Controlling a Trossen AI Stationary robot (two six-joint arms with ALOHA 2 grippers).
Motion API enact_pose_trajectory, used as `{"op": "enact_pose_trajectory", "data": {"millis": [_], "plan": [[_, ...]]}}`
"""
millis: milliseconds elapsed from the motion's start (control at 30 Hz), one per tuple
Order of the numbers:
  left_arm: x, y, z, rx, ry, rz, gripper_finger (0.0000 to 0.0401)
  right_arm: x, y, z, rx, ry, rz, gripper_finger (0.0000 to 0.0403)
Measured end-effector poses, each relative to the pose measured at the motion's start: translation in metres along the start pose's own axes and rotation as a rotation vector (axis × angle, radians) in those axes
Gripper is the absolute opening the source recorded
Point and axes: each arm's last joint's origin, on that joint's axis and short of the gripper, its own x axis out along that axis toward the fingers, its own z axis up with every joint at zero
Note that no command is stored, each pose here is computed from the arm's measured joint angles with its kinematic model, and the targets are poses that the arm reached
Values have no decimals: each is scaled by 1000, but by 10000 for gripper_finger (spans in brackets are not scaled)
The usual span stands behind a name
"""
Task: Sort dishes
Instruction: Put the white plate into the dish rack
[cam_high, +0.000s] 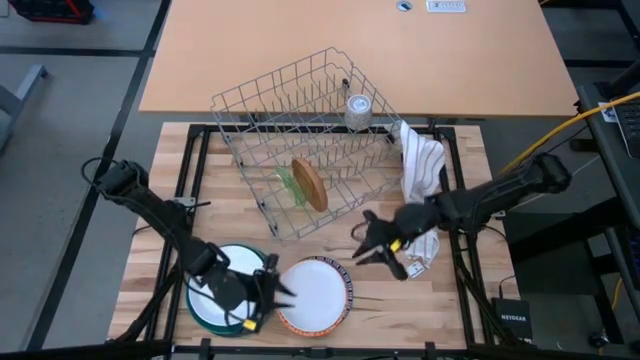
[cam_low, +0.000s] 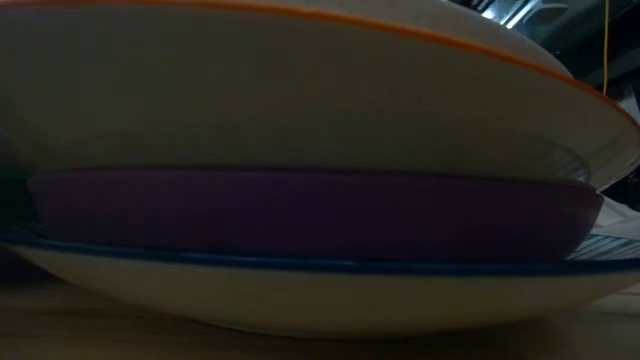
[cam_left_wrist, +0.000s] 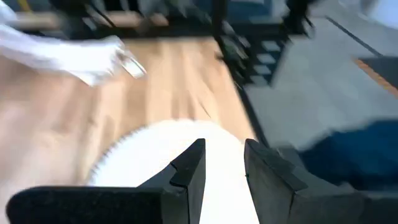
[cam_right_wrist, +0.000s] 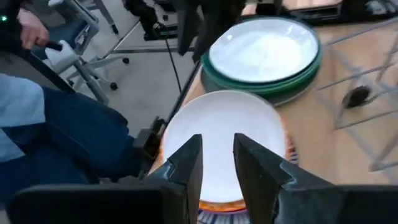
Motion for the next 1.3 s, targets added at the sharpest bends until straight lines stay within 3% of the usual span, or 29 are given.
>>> {"op": "enact_pose_trajectory", "data": {"millis": [133, 333, 600, 833, 1300], "plan": [[-7, -12, -11, 62, 86, -73, 100, 17, 20, -13, 39, 33, -51, 97], [-10, -23, -26, 308, 154, -113, 100, 43, 41, -31, 153, 19, -123, 97], [10, -22, -46, 506, 247, -127, 100, 71, 57, -45, 342, -40, -109, 97], [24, -17, -58, 539, 297, -128, 100, 74, 55, -48, 510, -52, -140, 97], [35, 1, -57, 539, 358, -196, 100, 74, 55, -48, 510, -51, -141, 97]]}}
